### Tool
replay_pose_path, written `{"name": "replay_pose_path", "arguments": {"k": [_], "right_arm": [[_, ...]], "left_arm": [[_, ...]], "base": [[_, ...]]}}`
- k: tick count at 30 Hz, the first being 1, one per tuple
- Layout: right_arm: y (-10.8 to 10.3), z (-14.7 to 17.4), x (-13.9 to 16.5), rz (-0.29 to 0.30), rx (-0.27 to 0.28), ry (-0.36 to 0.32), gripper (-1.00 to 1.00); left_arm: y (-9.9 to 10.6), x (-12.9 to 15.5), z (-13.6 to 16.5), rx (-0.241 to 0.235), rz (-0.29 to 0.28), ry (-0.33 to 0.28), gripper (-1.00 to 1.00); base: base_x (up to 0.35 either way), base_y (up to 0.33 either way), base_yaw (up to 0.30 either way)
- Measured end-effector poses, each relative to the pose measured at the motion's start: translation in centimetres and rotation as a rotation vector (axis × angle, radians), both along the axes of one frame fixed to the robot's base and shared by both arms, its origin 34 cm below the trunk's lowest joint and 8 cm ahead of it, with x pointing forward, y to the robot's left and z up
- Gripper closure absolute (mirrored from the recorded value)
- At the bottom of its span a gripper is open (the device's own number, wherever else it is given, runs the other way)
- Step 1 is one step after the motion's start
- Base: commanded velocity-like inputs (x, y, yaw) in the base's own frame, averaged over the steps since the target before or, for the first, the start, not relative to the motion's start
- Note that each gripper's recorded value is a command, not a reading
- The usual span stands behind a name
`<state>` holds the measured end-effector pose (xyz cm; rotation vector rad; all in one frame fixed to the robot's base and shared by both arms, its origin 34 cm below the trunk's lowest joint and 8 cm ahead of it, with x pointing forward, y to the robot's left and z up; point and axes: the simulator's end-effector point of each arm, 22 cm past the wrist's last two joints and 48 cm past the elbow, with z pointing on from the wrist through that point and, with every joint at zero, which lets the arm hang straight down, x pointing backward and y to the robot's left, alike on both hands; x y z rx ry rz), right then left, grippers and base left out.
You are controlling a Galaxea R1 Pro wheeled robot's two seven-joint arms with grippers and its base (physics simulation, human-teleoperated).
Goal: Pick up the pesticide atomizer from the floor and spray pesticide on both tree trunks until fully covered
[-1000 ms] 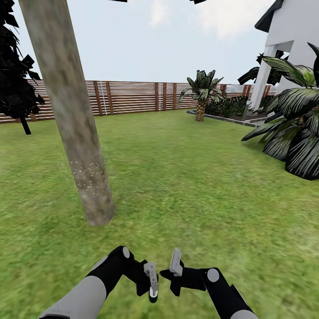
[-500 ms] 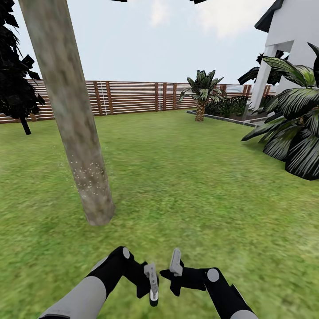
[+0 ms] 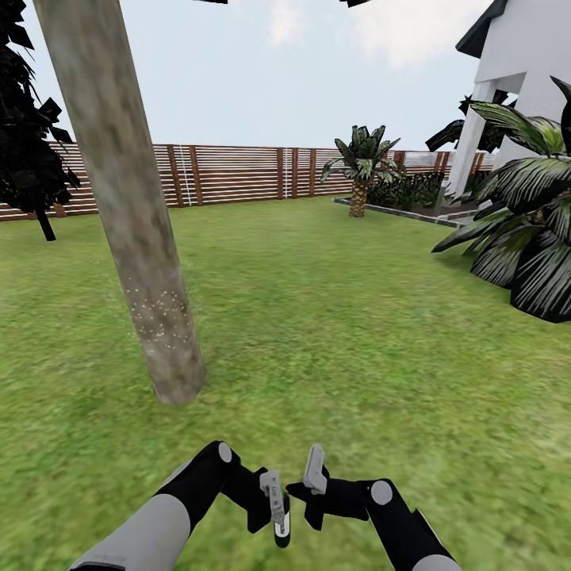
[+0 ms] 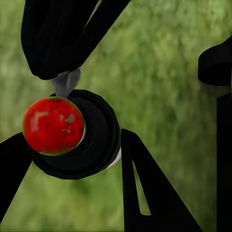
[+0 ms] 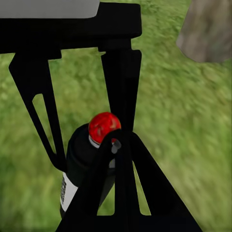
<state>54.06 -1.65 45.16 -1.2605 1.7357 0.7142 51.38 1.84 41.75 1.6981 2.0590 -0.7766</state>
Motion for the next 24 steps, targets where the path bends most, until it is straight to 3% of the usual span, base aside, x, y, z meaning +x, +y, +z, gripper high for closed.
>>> {"name": "replay_pose_path", "arguments": {"k": [8, 12, 16, 19, 24], "right_arm": [[0.0, 0.0, 0.0, 0.0, 0.0, 0.001, 1.0], [0.0, 0.0, 0.0, 0.0, 0.0, 0.001, 1.0], [0.0, 0.0, 0.0, 0.001, 0.0, 0.001, 1.0], [-0.1, -0.2, -0.1, 0.001, -0.004, 0.003, 1.0], [-0.8, -0.4, 0.0, -0.005, -0.011, 0.003, 1.0]], "left_arm": [[0.0, 0.0, 0.0, 0.0, 0.0, 0.001, 1.0], [0.4, -0.5, -0.6, 0.025, -0.009, 0.003, 1.0], [5.2, -0.2, -2.3, 0.119, -0.005, -0.002, 1.0], [11.0, 0.3, -3.6, 0.197, 0.038, 0.003, 1.0], [17.4, 0.5, -4.4, 0.265, 0.093, 0.014, 1.0]], "base": [[0.0, 0.0, 0.0], [0.0, 0.0, 0.0], [0.0, 0.0, 0.0], [0.0, 0.0, 0.0], [0.0, 0.0, 0.0]]}}
